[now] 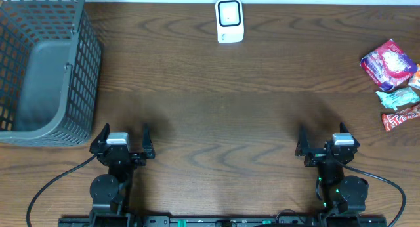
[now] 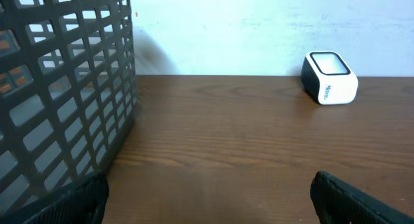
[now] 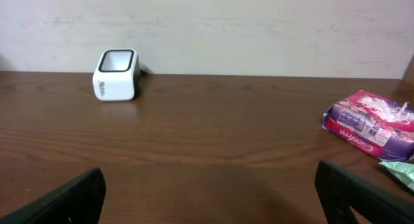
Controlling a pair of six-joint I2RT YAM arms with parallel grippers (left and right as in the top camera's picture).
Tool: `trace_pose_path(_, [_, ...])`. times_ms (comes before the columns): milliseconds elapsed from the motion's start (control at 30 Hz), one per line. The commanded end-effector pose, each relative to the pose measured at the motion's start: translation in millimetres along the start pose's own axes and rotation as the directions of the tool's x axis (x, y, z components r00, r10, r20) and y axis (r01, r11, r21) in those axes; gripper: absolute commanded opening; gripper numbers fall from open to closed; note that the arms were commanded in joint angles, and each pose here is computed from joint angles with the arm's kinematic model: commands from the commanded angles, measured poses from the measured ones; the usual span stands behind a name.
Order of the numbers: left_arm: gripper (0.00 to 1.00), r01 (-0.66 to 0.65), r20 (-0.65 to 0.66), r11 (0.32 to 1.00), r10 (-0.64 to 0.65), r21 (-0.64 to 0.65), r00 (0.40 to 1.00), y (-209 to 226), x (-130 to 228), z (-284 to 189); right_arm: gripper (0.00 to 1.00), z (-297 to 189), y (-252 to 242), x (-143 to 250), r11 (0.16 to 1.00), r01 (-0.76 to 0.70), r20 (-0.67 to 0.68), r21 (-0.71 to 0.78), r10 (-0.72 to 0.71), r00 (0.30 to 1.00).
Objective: Scan the item barcode
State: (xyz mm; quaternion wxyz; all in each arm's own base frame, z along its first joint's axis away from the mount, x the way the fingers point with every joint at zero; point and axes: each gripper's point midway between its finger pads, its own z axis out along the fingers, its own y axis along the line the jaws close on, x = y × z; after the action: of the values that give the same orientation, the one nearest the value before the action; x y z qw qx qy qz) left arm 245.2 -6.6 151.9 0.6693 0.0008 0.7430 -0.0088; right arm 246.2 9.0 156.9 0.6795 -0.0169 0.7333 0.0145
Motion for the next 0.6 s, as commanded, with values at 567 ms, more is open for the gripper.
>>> trace_pose_path(567, [0.99, 0.048, -0.052, 0.999, -0.047, 0.025, 0.998, -6.3, 15.5, 0.0, 0.99, -0.3, -3.2, 0.5, 1.0, -0.014, 0.001, 0.016, 0.014, 1.0])
